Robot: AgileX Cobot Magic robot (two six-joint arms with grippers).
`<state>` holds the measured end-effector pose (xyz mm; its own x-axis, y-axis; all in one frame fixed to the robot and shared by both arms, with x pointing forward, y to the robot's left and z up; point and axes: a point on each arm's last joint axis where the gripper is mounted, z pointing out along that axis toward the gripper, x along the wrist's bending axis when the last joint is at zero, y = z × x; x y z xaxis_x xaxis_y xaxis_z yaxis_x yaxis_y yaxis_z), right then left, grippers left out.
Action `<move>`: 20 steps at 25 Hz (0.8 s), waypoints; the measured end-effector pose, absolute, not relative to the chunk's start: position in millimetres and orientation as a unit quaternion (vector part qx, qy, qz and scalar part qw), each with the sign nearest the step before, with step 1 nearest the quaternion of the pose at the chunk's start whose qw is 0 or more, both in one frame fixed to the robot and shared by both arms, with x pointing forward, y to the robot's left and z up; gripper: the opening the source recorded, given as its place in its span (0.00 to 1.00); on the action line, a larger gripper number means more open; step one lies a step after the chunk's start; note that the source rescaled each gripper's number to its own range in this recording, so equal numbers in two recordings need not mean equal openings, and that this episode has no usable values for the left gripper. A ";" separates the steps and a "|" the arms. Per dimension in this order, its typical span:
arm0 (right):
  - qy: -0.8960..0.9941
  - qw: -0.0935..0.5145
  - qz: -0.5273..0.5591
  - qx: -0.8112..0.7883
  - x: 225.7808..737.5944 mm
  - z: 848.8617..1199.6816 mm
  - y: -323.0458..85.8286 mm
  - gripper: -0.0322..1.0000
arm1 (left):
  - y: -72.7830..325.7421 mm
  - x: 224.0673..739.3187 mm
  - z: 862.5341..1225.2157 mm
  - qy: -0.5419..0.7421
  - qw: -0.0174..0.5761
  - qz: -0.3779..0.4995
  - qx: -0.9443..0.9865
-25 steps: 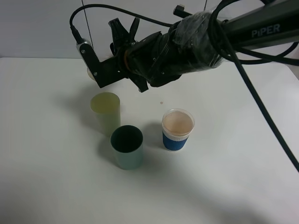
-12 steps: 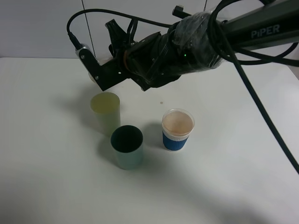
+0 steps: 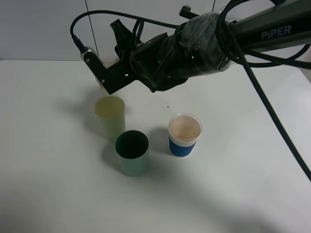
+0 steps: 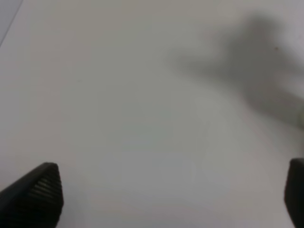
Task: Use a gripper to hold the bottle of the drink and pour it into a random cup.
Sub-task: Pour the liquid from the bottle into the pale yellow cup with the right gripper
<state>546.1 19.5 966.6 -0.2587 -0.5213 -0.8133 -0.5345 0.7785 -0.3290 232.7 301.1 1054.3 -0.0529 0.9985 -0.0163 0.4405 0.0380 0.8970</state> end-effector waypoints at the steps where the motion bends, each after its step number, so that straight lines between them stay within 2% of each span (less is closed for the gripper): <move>1: 0.793 0.510 0.006 -0.333 546.1 966.6 19.5 0.05 | 301.1 232.7 1054.3 0.619 0.369 0.379 0.581; 20: 0.775 0.510 -0.020 -0.373 546.2 966.6 19.5 0.05 | 301.1 232.7 1054.3 0.619 0.369 0.379 0.581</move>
<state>546.2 19.5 966.6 -0.2021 -0.5989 -0.7749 -0.5578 0.7207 -0.4115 232.7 301.1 1054.3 -0.0529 0.9985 -0.0163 0.4405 0.0380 0.8970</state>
